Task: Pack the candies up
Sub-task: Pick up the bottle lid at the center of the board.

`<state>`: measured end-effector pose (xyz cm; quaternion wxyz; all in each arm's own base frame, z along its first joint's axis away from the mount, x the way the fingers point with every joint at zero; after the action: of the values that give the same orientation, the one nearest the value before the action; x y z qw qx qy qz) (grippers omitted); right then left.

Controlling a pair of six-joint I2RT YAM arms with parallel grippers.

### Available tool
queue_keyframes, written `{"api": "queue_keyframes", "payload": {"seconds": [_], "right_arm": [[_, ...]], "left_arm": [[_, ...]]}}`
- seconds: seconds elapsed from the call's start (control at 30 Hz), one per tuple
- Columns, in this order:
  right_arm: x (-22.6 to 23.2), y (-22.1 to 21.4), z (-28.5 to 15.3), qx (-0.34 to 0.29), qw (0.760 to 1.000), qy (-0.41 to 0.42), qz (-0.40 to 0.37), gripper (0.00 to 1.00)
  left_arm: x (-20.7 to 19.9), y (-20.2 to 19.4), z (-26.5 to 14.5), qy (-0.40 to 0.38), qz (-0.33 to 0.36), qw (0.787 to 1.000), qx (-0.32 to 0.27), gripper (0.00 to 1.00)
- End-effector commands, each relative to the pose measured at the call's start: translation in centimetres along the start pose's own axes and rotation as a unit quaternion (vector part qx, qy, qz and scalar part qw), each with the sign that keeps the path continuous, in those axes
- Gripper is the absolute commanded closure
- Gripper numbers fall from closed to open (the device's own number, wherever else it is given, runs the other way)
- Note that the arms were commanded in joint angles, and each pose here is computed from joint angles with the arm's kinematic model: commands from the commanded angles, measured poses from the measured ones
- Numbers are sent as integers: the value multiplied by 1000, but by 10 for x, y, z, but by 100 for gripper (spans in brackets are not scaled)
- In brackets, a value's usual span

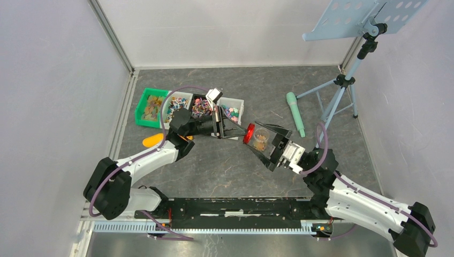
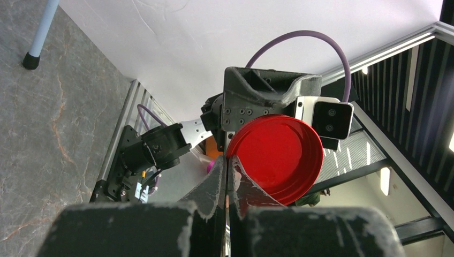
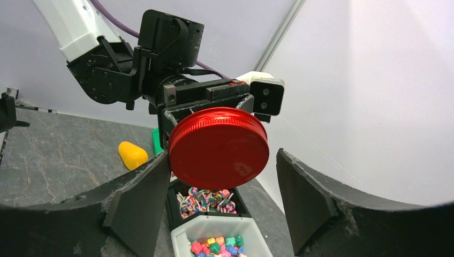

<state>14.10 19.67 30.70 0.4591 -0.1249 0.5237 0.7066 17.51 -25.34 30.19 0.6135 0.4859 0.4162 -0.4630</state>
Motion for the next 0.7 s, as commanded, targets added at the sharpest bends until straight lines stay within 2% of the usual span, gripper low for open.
{"api": "queue_keyframes", "payload": {"seconds": [0.0, 0.1, 0.4, 0.47, 0.6, 0.67], "right_arm": [[-12, 15, 5, -16, 1000, 2, -18, 24], [-11, 15, 8, -14, 1000, 16, -18, 30], [-12, 16, 10, -18, 1000, 12, -8, 34], [-12, 16, 10, -17, 1000, 7, 0, 35], [-16, 15, 14, 5, 1000, -3, 27, 38], [-19, 17, 15, 8, 999, -10, 38, 39]], "left_arm": [[-11, -1, 2, -10, 9, 1000, 20, 98], [-11, -1, 2, -10, 8, 1000, 21, 98], [-14, -2, 1, -10, 9, 1000, 23, 97], [-13, -2, 1, -4, 9, 1000, 21, 86], [-13, -1, -1, 9, 21, 1000, 4, 49], [-11, 2, -2, 30, 31, 999, -19, 44]]}}
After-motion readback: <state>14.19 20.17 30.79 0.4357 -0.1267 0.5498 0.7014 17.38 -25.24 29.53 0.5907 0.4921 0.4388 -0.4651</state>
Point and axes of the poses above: each gripper's point midway between its finger pads, its own z axis out along the fingers, its own x axis along the line the jaws close on, y = z × x, the point moved 8 cm from there along -z, back along the fingers, and after that the axes turned 14 degrees about -z, right-handed, at the moved point
